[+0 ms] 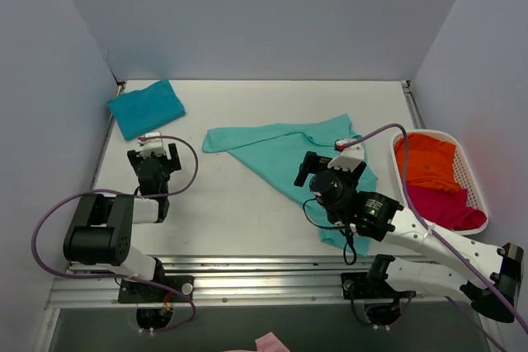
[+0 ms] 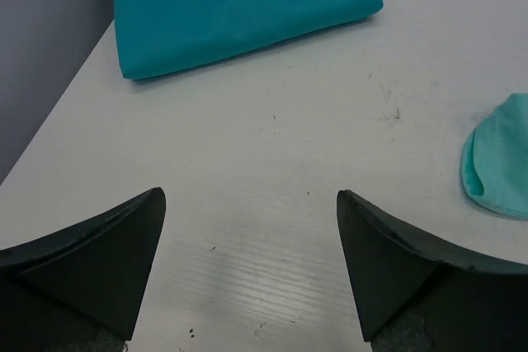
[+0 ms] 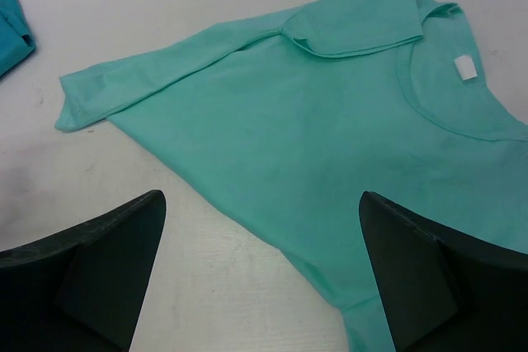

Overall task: Fold and stack the t-shirts
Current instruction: Flatten the tshirt out

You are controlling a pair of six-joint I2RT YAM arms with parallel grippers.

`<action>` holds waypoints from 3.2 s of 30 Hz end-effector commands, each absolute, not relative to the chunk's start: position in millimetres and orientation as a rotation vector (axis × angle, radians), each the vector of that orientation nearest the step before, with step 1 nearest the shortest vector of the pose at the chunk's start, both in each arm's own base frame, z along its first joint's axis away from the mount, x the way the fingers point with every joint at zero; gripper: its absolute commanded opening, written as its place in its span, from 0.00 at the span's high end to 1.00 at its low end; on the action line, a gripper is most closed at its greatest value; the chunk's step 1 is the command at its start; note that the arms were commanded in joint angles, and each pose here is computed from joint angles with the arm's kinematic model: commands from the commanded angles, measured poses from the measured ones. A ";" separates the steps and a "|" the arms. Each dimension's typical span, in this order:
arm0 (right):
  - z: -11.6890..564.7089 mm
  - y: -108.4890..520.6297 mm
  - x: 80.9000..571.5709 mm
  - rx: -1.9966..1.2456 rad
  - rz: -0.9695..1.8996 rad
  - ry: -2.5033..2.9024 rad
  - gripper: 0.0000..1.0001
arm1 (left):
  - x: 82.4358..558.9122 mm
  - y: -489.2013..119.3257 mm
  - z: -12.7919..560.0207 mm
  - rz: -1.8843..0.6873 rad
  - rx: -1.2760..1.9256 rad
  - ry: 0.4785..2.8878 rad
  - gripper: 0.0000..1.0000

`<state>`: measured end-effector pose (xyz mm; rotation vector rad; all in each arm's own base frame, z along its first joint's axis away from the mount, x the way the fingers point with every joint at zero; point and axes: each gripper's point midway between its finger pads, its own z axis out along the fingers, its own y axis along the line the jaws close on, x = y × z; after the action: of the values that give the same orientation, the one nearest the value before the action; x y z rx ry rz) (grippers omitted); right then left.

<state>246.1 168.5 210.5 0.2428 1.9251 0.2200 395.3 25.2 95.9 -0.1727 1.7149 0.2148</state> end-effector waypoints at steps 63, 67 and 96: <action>196.8 49.8 303.6 0.578 0.161 1.937 0.00 | 469.1 -145.8 31.4 -0.468 -0.778 2.139 0.19; 198.5 43.7 305.2 0.579 0.123 1.928 0.00 | 475.3 -143.4 22.4 -0.461 -0.821 2.129 0.30; 177.5 45.6 315.5 0.568 0.108 1.964 0.00 | 450.3 -112.0 37.8 -0.369 -0.914 2.022 0.18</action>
<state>314.6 49.9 175.2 0.5627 1.9826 0.1184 439.1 -111.4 40.8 -0.9095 2.0315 -0.3658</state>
